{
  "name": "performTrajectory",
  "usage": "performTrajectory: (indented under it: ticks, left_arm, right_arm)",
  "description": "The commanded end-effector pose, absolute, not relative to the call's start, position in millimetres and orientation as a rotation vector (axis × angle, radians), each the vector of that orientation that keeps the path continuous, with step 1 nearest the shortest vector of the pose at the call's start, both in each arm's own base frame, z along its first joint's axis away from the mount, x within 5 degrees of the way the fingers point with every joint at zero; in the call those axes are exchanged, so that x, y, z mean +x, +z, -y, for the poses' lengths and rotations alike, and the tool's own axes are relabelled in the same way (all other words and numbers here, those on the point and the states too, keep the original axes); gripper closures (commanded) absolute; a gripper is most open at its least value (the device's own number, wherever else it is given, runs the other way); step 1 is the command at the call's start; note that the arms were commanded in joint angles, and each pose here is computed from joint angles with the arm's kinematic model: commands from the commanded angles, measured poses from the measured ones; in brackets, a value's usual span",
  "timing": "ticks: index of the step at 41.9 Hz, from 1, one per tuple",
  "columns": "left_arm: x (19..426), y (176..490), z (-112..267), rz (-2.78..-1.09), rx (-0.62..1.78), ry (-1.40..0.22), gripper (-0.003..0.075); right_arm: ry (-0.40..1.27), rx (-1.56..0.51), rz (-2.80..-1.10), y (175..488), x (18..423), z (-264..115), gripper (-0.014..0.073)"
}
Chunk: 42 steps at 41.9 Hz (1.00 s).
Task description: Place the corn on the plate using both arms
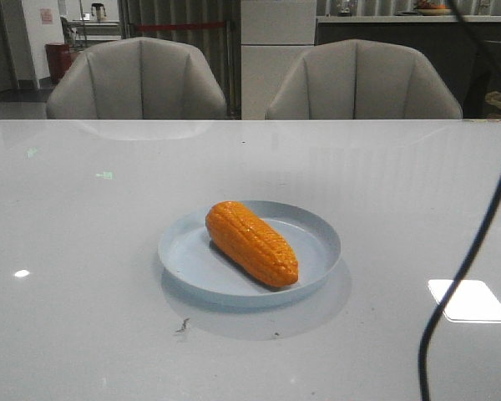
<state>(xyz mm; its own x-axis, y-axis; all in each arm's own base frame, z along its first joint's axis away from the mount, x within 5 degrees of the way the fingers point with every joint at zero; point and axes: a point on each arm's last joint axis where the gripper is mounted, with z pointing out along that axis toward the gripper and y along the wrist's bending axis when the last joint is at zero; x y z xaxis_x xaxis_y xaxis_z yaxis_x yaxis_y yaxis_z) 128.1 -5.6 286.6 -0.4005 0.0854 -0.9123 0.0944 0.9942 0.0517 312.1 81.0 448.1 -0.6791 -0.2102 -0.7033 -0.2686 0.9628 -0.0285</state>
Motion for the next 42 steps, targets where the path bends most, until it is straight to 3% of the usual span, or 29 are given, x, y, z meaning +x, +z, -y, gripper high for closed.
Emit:
performTrajectory:
  ticks: [1,10,24,42]
  left_arm:
    - [131.6,306.0,3.8,-1.851,0.092,0.002,0.0342]
    - [131.7,306.2,3.8,-1.849,0.092,0.002,0.0342]
    - [131.7,306.2,3.8,-1.849,0.092,0.002,0.0342]
    - [131.6,305.9,3.8,-1.852,0.092,0.001,0.0366]
  right_arm:
    - [0.054,-0.228,-2.227,468.0,281.7,-48.0,0.0069]
    - [-0.036,-0.045,-2.167,433.7,220.2,-0.5,0.0069]
    - [-0.009,0.076,-2.158,357.3,138.6,5.0,0.0069]
    - [0.009,0.105,-2.104,346.5,113.8,4.3,0.0069]
